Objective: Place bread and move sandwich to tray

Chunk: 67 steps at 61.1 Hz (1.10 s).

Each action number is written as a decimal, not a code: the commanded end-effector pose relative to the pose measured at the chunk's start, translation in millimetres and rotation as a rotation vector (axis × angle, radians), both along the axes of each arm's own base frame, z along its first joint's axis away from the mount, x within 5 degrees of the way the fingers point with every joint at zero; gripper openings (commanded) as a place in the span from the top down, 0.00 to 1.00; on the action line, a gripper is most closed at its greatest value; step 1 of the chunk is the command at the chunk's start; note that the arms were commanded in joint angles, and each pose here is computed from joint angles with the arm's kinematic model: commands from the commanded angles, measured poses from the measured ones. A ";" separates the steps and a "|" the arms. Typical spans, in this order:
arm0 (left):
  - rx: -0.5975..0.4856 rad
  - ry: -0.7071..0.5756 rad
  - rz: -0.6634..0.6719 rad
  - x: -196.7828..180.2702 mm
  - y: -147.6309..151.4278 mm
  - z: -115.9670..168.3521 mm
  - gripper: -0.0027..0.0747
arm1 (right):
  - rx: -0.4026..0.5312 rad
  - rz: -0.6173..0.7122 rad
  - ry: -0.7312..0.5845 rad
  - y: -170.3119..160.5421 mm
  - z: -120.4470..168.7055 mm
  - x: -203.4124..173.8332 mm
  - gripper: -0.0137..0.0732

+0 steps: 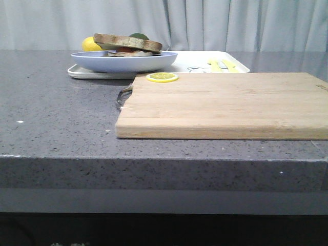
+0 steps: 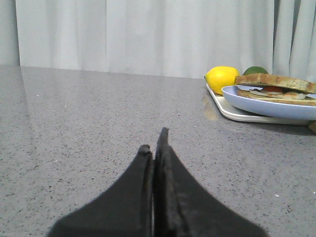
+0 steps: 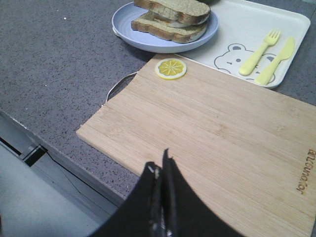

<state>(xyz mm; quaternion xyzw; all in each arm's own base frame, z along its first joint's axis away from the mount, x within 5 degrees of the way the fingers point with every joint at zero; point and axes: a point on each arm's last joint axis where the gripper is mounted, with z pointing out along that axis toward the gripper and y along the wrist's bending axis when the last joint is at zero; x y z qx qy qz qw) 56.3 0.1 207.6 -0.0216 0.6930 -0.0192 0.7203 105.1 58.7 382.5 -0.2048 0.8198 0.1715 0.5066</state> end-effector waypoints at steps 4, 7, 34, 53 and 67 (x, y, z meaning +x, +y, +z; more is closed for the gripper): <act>-0.013 -0.112 0.008 -2.8 0.7 8.9 0.99 | 0.041 -0.019 -0.069 -1.0 12.5 1.2 0.92; -0.020 -0.114 0.008 -2.8 0.8 9.1 0.99 | 0.041 -0.019 -0.069 -1.0 12.5 1.2 0.92; -0.025 -0.114 -0.041 -2.9 -1.8 9.1 0.99 | 0.040 -0.018 -0.067 -0.9 12.3 1.1 0.92; -0.025 -0.114 -0.041 -2.9 -1.8 9.1 0.99 | 0.040 -0.018 -0.067 -0.9 12.3 1.1 0.92; -0.025 -0.114 -0.041 -2.9 -1.8 9.1 0.99 | 0.040 -0.018 -0.067 -0.9 12.3 1.1 0.92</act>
